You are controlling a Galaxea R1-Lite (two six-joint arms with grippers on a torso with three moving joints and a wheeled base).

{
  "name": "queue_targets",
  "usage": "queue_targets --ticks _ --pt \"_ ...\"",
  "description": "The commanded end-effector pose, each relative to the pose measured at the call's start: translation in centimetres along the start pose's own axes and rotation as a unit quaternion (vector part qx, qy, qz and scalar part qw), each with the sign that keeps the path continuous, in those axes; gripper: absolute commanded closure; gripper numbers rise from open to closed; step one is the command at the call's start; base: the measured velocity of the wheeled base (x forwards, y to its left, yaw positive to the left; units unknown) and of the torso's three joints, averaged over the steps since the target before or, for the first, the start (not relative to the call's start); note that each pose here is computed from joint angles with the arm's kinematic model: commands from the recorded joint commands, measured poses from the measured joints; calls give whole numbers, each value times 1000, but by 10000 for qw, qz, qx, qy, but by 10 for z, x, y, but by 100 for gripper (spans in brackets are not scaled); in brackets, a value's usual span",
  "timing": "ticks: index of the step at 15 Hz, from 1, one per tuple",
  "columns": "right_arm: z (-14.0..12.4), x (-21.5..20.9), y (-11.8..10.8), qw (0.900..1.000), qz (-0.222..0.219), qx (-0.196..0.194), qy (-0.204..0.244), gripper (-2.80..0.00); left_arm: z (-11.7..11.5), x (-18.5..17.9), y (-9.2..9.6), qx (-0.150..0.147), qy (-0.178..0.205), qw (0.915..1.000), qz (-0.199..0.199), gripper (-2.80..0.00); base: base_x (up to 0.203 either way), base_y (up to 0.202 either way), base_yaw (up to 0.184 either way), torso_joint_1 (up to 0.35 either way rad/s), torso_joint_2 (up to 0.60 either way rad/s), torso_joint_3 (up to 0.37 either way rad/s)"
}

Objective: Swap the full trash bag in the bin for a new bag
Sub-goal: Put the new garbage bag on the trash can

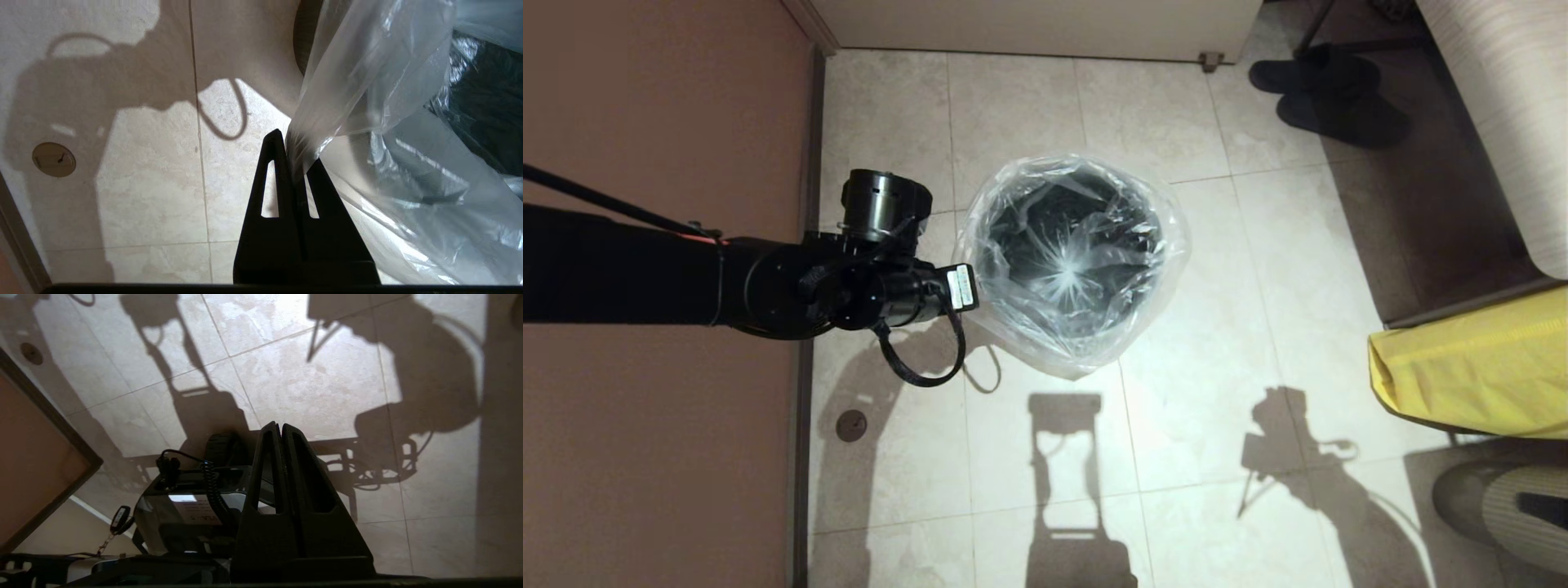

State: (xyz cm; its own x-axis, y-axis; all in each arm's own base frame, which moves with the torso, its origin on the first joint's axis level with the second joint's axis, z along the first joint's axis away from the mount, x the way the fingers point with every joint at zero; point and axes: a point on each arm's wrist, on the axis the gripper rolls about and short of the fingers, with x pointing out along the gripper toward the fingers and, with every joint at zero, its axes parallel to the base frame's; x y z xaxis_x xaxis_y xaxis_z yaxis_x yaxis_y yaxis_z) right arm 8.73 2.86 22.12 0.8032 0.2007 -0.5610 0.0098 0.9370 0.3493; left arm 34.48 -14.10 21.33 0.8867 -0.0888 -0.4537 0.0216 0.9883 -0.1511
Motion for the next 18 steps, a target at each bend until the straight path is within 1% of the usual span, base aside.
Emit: queue_targets --ticks 1,3,6,8,10,11,13,15,18 --pt "14 13 9 10000 60 2 43 0 -6 6 1 14 56 10000 35 0 0 0 0 0 0 0" --pt "26 32 22 9998 178 -86 103 0 -10 10 0 26 100 9999 35 0 0 0 0 0 0 0" --pt "47 73 47 9990 312 -215 244 0 -9 9 -5 58 82 9999 -36 0 0 0 0 0 0 0" --pt "66 98 69 9983 507 -262 151 0 -7 4 -13 86 19 9999 -149 0 0 0 0 0 0 0" --pt "85 126 92 9964 784 -297 84 0 -8 -7 -29 158 -26 9992 -359 0 0 0 0 0 0 0" --pt "92 141 101 9957 871 -313 82 0 -9 -10 -34 183 -34 9989 -419 0 0 0 0 0 0 0" --pt "107 175 120 9941 1021 -361 -14 0 -12 -14 -42 242 -14 9983 -528 0 0 0 0 0 0 0" --pt "123 207 138 9919 1146 -500 -217 0 -19 -15 -46 297 85 9981 -538 0 0 0 0 0 0 0" --pt "147 233 156 9875 1295 -648 -619 0 -27 -13 -43 334 167 9985 -411 0 0 0 0 0 0 0"
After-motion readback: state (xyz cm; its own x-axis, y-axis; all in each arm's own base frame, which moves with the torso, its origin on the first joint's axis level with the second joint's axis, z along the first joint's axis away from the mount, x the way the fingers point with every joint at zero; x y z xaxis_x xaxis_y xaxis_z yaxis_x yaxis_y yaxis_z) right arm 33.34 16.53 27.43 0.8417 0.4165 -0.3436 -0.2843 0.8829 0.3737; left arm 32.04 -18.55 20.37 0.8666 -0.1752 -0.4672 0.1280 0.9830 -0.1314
